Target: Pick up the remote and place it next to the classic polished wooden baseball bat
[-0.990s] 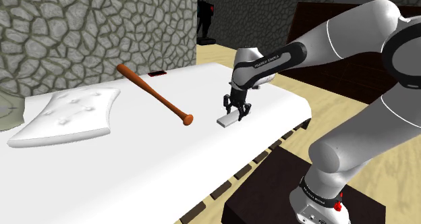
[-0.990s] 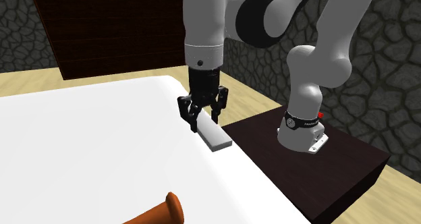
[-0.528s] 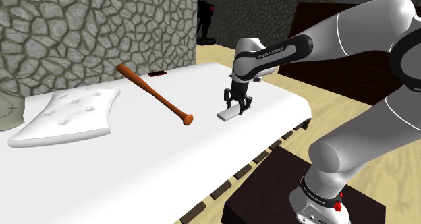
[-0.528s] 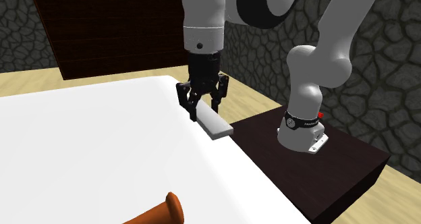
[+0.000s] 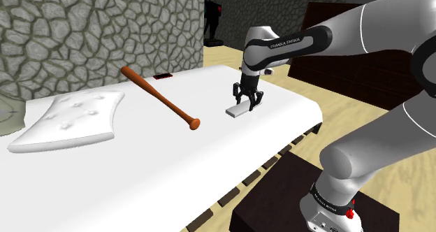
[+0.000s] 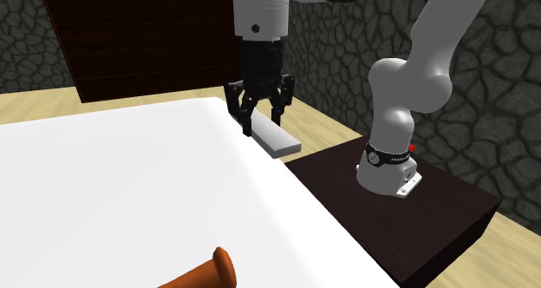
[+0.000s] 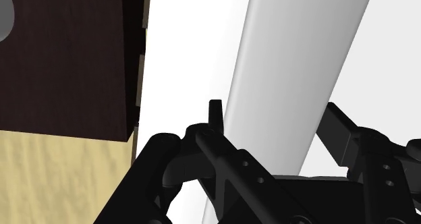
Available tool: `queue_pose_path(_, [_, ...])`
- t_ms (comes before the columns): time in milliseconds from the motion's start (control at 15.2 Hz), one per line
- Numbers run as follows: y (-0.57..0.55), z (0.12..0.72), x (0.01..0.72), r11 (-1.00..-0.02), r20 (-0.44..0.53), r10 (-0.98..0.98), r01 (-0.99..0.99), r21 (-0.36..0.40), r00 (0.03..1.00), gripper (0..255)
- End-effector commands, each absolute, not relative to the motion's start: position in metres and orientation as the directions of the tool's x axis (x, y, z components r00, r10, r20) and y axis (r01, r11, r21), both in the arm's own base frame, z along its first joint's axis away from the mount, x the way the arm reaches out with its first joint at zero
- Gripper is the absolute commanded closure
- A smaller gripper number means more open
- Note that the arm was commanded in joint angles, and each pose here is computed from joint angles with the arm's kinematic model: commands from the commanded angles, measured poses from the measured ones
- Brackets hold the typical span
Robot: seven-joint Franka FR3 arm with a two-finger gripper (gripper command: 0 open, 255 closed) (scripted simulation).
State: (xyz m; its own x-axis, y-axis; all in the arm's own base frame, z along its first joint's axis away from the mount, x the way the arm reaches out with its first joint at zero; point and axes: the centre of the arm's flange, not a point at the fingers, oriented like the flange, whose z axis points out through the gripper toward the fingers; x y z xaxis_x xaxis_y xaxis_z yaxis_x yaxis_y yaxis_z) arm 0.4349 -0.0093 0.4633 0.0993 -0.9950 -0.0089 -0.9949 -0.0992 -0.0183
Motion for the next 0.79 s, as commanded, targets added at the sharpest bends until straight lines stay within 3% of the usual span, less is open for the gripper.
queue_pose_path(0, [-0.009, 0.473, 0.435, -0.099, -0.009, -0.995, -0.995, -0.018, 0.099, 255])
queue_pose_path(726, [-0.056, 0.478, 0.558, -0.099, -0.009, -0.995, -0.995, -0.018, 0.099, 255])
